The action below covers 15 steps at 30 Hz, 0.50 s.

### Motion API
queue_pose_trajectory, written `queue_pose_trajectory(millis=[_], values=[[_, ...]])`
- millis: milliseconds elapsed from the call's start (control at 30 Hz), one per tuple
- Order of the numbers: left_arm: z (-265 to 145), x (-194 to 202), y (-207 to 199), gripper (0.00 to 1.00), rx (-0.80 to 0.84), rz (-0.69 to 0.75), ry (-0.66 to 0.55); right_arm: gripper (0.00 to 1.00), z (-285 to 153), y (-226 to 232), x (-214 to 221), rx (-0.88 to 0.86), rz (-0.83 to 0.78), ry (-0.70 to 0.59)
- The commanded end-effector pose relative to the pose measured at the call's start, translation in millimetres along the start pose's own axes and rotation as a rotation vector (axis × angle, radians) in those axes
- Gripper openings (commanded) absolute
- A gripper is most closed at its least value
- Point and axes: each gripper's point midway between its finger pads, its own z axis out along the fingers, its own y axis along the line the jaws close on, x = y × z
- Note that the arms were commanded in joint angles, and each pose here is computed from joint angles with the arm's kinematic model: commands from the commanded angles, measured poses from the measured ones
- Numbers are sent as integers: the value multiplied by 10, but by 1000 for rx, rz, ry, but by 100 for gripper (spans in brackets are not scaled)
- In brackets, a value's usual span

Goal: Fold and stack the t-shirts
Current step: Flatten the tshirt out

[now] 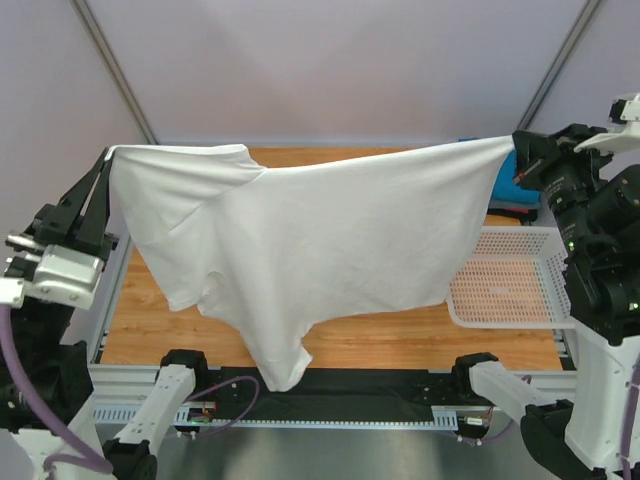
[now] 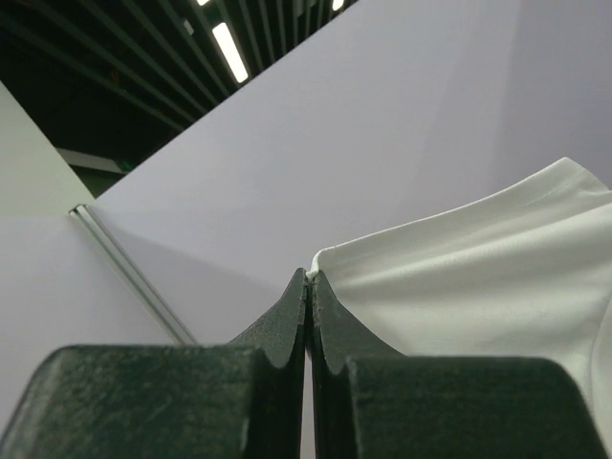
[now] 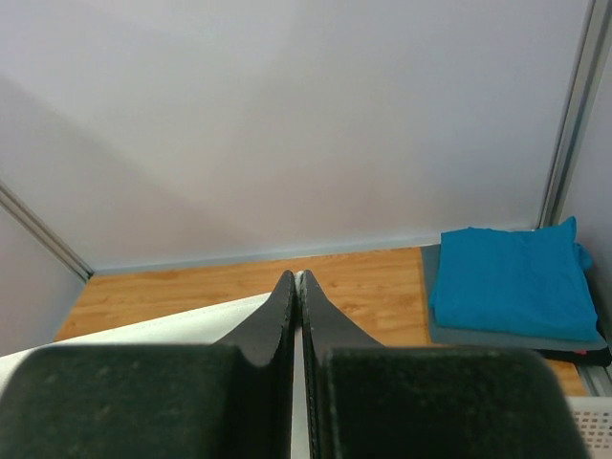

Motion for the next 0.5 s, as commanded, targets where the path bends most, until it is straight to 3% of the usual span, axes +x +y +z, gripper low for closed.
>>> queue_pose_trajectory(millis=[0,300,467], values=[[246,537,-22,0,25,32,129,0,265,-209,296,103,-47,89],[400,2043,-579,0,147,-7,398,1,986,-404,1312,168,5,247],[437,3001,-1023,0,223,-64,530,0,1361,-548,2143,211,40,391]])
